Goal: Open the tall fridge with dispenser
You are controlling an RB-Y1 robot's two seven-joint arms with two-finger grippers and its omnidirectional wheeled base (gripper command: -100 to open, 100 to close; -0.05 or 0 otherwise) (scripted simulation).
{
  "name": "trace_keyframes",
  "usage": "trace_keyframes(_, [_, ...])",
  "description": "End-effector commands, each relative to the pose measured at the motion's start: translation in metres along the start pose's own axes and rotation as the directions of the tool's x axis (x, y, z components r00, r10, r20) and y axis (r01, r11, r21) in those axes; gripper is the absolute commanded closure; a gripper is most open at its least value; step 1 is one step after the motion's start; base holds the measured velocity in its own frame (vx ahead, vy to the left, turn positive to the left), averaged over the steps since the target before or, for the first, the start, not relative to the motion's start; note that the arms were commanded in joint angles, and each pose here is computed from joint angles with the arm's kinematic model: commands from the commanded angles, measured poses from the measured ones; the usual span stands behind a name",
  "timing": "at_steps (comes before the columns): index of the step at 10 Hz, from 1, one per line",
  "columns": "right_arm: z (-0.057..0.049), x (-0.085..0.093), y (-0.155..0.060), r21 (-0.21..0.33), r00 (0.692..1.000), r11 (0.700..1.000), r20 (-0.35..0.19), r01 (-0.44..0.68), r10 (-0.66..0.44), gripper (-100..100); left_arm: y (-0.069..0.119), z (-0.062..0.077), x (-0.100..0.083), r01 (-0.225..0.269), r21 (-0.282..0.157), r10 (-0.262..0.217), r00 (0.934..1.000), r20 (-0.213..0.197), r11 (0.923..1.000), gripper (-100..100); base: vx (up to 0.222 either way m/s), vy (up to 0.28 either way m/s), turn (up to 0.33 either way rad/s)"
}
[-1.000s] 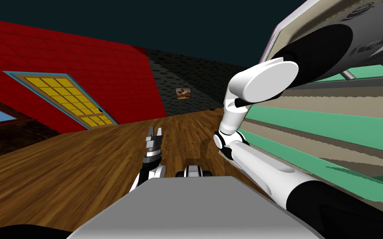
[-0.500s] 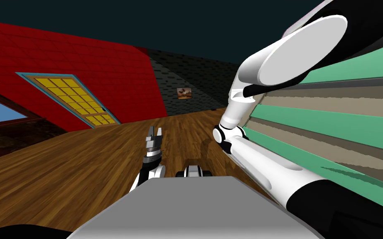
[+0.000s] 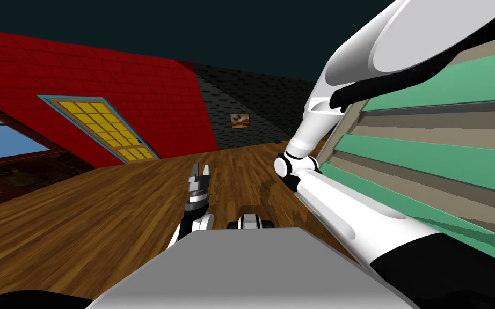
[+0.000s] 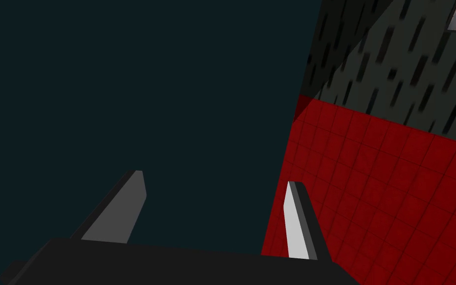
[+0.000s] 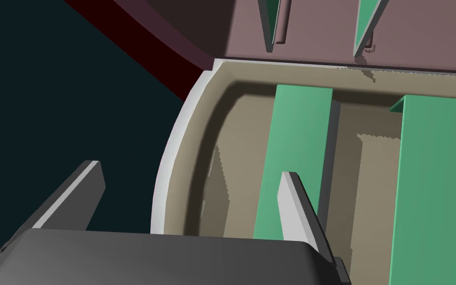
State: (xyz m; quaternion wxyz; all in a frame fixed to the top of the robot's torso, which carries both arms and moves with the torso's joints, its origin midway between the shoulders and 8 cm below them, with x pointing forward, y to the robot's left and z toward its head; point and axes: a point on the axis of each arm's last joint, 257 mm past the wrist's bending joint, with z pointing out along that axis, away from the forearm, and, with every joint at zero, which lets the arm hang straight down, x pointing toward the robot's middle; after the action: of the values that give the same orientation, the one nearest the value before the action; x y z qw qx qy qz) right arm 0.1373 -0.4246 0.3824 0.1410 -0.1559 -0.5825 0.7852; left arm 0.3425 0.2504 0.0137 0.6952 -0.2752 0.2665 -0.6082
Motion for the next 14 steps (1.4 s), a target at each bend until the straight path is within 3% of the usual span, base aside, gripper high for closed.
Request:
trace_keyframes(1, [0.014, -0.001, -0.008, -0.021, 0.999, 0.999, -0.008, 0.035, -0.035, -100, 0.000, 0.000, 0.000, 0.000, 0.000, 0.000, 1.0000, 0.000, 1.0000, 0, 0.025, 0.006, 0.052])
trace_keyframes(2, [0.015, 0.001, -0.010, -0.025, 1.000, 0.999, -0.007, 0.026, -0.026, -100, 0.000, 0.000, 0.000, 0.000, 0.000, 0.000, 1.0000, 0.000, 1.0000, 0, 0.022, 0.007, 0.040])
trace_keyframes(4, [0.030, -0.006, -0.019, -0.039, 0.996, 0.996, -0.003, 0.085, -0.086, -100, 0.000, 0.000, 0.000, 0.000, 0.000, 0.000, 1.0000, 0.000, 1.0000, 0, 0.034, 0.020, 0.076])
trace_keyframes(8, [0.047, -0.012, -0.028, -0.067, 0.993, 0.990, 0.022, 0.120, -0.119, -100, 0.000, 0.000, 0.000, 0.000, 0.000, 0.000, 1.0000, 0.000, 1.0000, 0, 0.033, 0.023, 0.069])
trace_keyframes(11, [0.062, -0.033, -0.037, -0.077, 0.979, 0.978, 0.073, 0.195, -0.190, -100, 0.000, 0.000, 0.000, 0.000, 0.000, 0.000, 1.0000, 0.000, 1.0000, 0, 0.035, 0.044, 0.102])
trace_keyframes(14, [0.071, -0.058, -0.051, -0.064, 0.961, 0.966, 0.140, 0.250, -0.239, -100, 0.000, 0.000, 0.000, 0.000, 0.000, 0.000, 1.0000, 0.000, 1.0000, 0, 0.043, 0.070, 0.104])
